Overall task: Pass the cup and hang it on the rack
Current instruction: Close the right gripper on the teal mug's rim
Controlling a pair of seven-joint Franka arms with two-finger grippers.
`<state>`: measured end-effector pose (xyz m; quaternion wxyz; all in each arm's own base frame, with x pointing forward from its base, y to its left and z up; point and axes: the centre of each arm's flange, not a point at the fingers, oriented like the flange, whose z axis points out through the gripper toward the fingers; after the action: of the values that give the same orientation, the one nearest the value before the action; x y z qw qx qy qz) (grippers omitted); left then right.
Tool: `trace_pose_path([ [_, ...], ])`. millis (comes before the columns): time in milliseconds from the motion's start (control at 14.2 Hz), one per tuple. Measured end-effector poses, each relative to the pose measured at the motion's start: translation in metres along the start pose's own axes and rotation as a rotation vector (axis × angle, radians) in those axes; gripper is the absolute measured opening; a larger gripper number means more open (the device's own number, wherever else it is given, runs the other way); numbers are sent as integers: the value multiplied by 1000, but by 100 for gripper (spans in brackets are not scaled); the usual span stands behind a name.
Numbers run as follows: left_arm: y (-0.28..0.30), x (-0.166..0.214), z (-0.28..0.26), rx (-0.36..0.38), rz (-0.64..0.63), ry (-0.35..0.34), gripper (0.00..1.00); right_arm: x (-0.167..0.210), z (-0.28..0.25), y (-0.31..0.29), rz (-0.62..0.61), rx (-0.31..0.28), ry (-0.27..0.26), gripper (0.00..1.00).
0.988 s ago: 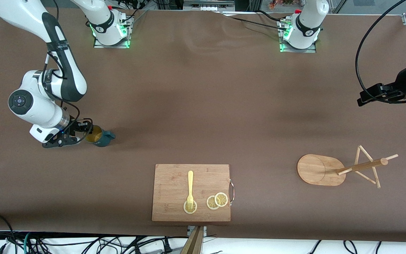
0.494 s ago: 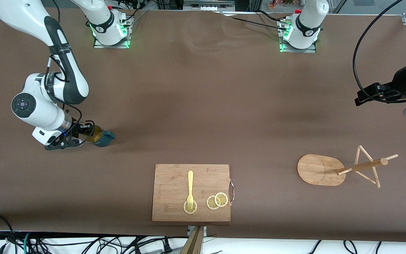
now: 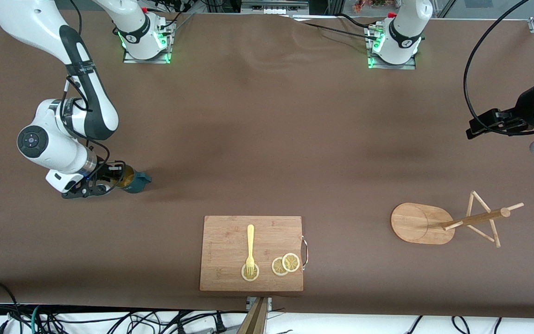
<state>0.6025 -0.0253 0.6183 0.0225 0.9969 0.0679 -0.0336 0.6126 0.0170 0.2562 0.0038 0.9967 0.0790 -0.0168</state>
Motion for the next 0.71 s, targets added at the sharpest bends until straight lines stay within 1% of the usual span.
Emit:
trace_pose_path([
  [71, 0, 0, 0, 0, -1, 1, 100, 0, 0, 0, 0, 0, 0, 25],
  [141, -1, 0, -1, 0, -1, 0, 100, 0, 0, 0, 0, 0, 0, 25],
  [212, -1, 0, 0, 0, -1, -1, 100, 0, 0, 0, 0, 0, 0, 18],
  [282, -1, -1, 0, 1, -1, -2, 100, 0, 0, 0, 0, 1, 0, 7],
  [353, -1, -1, 0, 1, -1, -2, 100, 0, 0, 0, 1, 1, 0, 4],
  [706, -2, 0, 0, 1, -4, -4, 100, 12, -15, -9, -18, 1, 21, 4],
])
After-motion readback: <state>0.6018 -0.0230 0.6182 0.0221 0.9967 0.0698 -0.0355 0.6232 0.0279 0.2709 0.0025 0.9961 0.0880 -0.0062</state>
